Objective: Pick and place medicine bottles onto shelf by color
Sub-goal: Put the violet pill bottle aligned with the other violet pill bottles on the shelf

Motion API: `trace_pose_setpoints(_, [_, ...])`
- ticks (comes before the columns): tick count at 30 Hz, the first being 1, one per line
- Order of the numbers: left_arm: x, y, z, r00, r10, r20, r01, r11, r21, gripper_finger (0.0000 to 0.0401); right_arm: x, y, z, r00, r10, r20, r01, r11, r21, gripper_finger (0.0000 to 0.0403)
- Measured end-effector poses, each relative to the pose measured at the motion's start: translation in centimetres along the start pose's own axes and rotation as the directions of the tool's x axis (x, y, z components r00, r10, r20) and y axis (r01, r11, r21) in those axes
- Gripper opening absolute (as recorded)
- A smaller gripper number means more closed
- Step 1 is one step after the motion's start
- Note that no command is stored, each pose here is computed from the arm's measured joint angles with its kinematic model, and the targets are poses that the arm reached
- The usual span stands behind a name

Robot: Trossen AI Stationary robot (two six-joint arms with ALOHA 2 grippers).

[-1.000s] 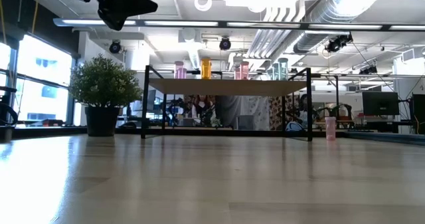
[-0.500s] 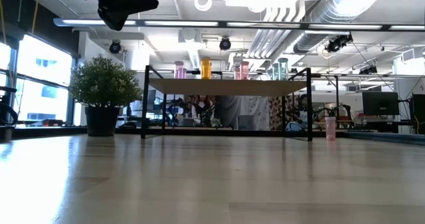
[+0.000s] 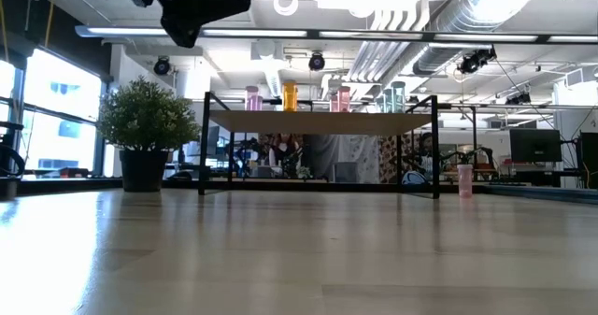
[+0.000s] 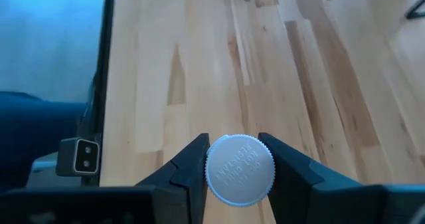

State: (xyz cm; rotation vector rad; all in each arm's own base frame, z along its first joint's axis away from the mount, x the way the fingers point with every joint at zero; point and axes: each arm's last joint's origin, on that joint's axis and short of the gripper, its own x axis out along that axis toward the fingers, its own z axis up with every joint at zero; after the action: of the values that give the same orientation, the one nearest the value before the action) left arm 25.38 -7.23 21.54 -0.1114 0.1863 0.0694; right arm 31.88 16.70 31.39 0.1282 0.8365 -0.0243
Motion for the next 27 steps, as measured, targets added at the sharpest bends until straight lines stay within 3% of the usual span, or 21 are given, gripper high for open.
trace_pose_setpoints(9, [1.6,0.6,0.0,0.995,-0.058,0.081,0.061,0.997,-0.041,0.0266,0.9,-2.5,2.0,0.995,0.102,0.011,-0.101,0.990,-0.100,0.0117])
trace_pose_setpoints(27, [5.4,3.0,1.0,0.988,-0.148,0.053,0.151,0.986,-0.069,0.0266,1.9,-7.0,4.0,0.982,0.186,-0.002,-0.183,0.963,-0.196,0.0117])
